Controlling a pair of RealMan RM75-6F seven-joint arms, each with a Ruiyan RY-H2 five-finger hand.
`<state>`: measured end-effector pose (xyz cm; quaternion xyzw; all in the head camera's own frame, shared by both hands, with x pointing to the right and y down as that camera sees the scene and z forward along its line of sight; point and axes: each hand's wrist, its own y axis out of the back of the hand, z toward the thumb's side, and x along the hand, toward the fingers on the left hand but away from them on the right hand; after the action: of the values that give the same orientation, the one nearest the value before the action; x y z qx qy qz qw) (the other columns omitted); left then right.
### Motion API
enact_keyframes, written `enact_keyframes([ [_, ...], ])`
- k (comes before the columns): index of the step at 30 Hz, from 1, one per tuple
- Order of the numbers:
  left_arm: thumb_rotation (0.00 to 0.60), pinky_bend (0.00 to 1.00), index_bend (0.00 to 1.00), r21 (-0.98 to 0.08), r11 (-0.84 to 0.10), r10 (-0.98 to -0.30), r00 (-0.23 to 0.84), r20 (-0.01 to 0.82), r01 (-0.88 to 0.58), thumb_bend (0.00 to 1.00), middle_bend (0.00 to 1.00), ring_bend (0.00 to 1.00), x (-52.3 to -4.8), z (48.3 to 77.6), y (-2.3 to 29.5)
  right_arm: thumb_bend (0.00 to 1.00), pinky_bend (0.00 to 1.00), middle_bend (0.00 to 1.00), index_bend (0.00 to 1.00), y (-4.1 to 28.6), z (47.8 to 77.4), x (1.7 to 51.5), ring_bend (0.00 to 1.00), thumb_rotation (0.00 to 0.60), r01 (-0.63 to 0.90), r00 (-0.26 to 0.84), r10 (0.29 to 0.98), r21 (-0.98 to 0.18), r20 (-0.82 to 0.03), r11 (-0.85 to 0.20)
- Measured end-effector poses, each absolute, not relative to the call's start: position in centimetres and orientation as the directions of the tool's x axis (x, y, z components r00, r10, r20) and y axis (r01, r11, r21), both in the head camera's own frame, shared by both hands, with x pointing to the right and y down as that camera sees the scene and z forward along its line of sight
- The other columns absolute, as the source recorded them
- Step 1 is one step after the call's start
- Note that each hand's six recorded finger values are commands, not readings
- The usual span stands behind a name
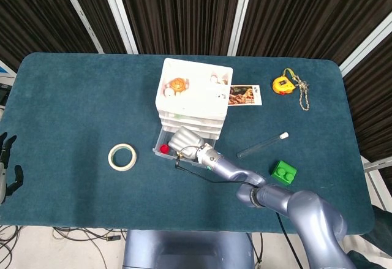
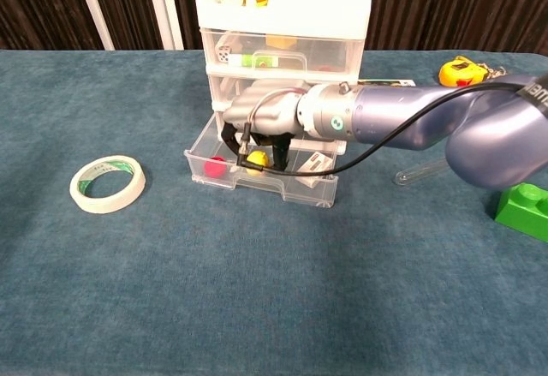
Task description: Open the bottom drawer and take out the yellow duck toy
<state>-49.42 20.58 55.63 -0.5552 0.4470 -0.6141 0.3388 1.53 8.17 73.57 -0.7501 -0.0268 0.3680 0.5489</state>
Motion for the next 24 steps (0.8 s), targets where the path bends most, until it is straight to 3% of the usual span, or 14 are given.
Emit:
enact_keyframes([
  [14, 0.600, 0.00, 0.06, -0.926, -0.369, -0.913, -0.154, 0.377, -0.082, 0.61, 0.00, 0.00, -49.4, 55.6, 20.5, 0.31, 1.00, 1.00, 0.55, 7.1, 69.3, 2.8, 0.99, 0.600, -0.296, 0.764, 0.458, -0.878, -0.454, -0.377],
  [24, 0.600, 0.00, 0.06, -0.927, -0.368, -0.914, -0.154, 0.376, -0.077, 0.61, 0.00, 0.00, -49.4, 55.6, 20.6, 0.31, 1.00, 1.00, 0.57, 6.3, 65.9, 9.1, 0.99, 0.600, -0.285, 0.733, 0.516, -0.889, -0.443, -0.359],
])
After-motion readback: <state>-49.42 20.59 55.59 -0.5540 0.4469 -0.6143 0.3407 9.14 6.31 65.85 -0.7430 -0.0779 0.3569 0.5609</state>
